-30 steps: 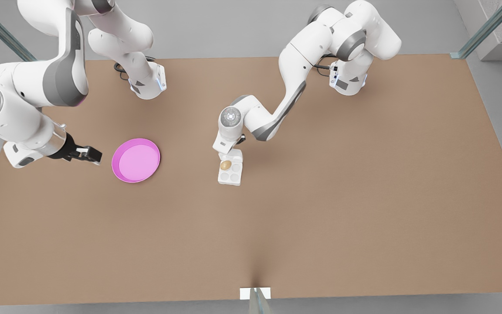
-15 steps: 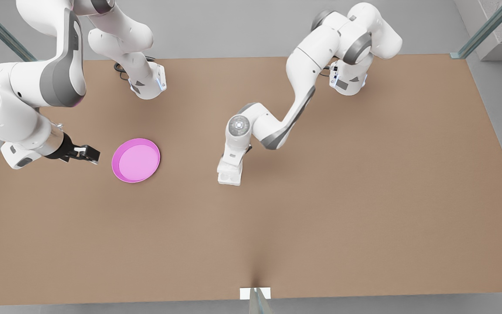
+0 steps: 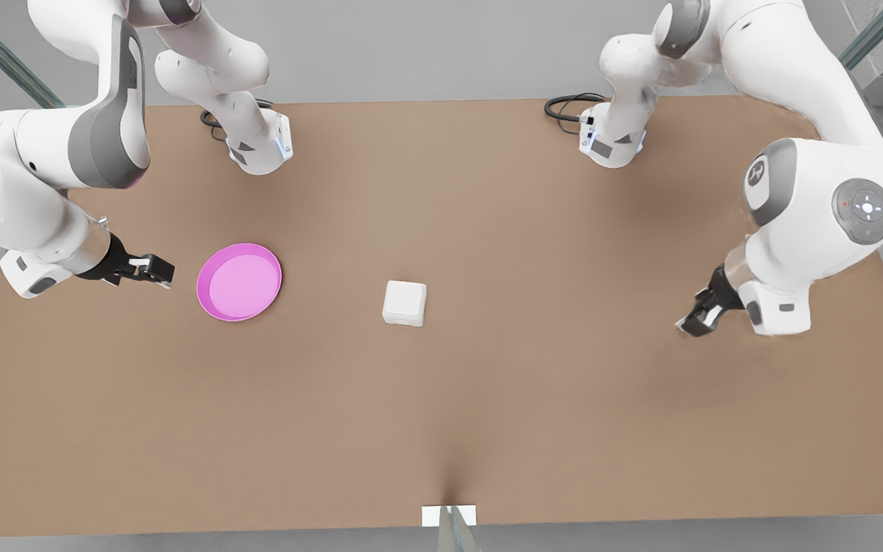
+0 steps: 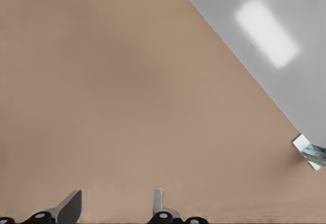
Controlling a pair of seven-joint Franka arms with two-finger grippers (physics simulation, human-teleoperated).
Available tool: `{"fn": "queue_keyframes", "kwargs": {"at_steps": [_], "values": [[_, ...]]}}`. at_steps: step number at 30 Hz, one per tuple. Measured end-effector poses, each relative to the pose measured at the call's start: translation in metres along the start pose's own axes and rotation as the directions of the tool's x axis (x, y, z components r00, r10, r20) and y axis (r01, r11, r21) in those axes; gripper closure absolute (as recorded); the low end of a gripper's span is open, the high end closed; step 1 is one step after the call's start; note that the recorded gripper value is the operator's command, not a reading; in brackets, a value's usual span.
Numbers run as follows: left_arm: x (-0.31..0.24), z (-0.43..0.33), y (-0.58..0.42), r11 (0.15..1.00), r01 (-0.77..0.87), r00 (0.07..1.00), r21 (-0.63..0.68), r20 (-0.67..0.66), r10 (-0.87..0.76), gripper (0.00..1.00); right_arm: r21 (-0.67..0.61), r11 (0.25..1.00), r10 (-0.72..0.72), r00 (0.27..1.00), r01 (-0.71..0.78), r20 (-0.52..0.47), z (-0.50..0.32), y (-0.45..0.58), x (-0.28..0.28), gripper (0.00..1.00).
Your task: Pack egg into the box and close the box lid
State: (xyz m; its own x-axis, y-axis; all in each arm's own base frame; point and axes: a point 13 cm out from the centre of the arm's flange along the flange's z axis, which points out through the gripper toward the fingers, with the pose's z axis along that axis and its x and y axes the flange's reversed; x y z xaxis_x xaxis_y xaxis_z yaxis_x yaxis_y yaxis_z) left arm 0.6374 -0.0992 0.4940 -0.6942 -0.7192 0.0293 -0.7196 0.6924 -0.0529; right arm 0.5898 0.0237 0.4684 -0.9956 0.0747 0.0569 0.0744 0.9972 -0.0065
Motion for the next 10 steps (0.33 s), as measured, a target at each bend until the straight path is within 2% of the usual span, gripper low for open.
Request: {"fn": "queue_keyframes", "kwargs": {"at_steps": [2, 4, 10], "values": [[0.033, -0.037, 0.038, 0.992, -0.127, 0.992, -0.023, -0.005, 0.127, 0.00, 0.003, 1.000, -0.001, 1.000, 0.001, 0.001, -0.001, -0.001, 0.000, 0.00], [0.055, -0.026, 0.057, 0.966, -0.248, 0.968, -0.067, -0.047, 0.246, 0.00, 0.006, 1.000, -0.002, 1.000, 0.002, 0.002, -0.001, -0.003, 0.000, 0.00], [0.061, -0.003, 0.070, 0.859, -0.505, 0.861, -0.083, -0.115, 0.496, 0.00, 0.004, 1.000, 0.023, 1.000, -0.024, 0.018, -0.009, -0.021, -0.004, 0.00]]}}
